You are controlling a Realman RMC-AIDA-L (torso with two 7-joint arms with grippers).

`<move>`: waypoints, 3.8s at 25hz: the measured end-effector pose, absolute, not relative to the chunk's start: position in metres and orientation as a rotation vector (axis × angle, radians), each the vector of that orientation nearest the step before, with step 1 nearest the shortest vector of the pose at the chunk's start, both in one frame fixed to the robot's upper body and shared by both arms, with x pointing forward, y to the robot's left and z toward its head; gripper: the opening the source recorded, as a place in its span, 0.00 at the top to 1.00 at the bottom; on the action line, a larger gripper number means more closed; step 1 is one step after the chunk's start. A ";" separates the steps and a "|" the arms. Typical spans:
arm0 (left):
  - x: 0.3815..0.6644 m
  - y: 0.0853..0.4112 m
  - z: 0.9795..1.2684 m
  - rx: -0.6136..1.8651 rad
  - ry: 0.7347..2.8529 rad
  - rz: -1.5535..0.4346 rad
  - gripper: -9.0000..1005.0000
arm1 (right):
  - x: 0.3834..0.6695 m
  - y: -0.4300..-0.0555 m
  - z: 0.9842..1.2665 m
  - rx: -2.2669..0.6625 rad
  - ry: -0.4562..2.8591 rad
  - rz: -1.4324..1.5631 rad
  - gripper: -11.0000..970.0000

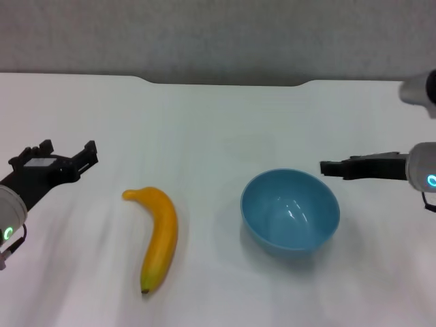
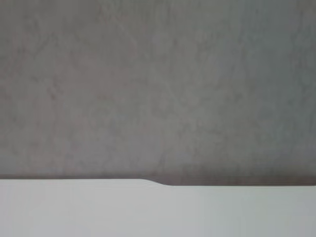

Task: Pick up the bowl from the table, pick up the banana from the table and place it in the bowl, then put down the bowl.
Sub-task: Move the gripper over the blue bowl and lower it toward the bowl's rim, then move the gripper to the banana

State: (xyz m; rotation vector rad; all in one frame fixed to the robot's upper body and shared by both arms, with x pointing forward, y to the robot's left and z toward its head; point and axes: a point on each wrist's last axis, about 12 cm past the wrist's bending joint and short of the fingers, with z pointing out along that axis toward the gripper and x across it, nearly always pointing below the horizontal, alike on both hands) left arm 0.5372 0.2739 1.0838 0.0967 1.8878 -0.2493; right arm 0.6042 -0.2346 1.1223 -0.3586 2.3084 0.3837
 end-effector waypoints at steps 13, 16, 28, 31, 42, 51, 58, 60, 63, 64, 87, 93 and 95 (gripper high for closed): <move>0.537 0.270 1.082 0.095 1.895 -0.236 0.13 | 0.611 -0.249 1.123 -0.363 2.472 0.462 0.30; 0.537 0.269 1.081 0.098 1.895 -0.238 0.13 | 0.611 -0.251 1.120 -0.355 2.488 0.454 0.30; 0.537 0.268 1.078 0.087 1.904 -0.237 0.13 | 0.615 -0.241 1.097 -0.398 2.534 0.434 0.30; 0.537 0.268 1.077 0.089 1.904 -0.237 0.13 | 0.616 -0.239 1.090 -0.403 2.520 0.404 0.30; 0.540 0.266 1.077 0.110 1.902 -0.224 0.13 | 0.621 -0.233 1.066 -0.434 2.511 0.296 0.31; 0.540 0.263 1.077 0.117 1.900 -0.223 0.13 | 0.619 -0.219 1.064 -0.492 2.494 0.318 0.35; 0.539 0.263 1.076 0.114 1.902 -0.220 0.13 | 0.617 -0.212 1.063 -0.559 2.487 0.290 0.53; 0.539 0.264 1.076 0.113 1.903 -0.220 0.13 | 0.617 -0.211 1.063 -0.573 2.480 0.285 0.63; 0.538 0.264 1.076 0.112 1.904 -0.219 0.13 | 0.618 -0.209 1.063 -0.579 2.471 0.284 0.73; 0.538 0.264 1.076 0.112 1.904 -0.219 0.13 | 0.617 -0.209 1.064 -0.578 2.470 0.285 0.77; 0.537 0.266 1.070 0.108 1.922 -0.214 0.14 | 0.619 -0.205 1.075 -0.582 2.435 0.318 0.94; 0.537 0.264 1.070 0.108 1.926 -0.220 0.14 | 0.618 -0.205 1.075 -0.585 2.440 0.322 0.96; 0.537 0.261 1.071 0.112 1.927 -0.224 0.14 | 0.618 -0.205 1.075 -0.584 2.438 0.321 0.96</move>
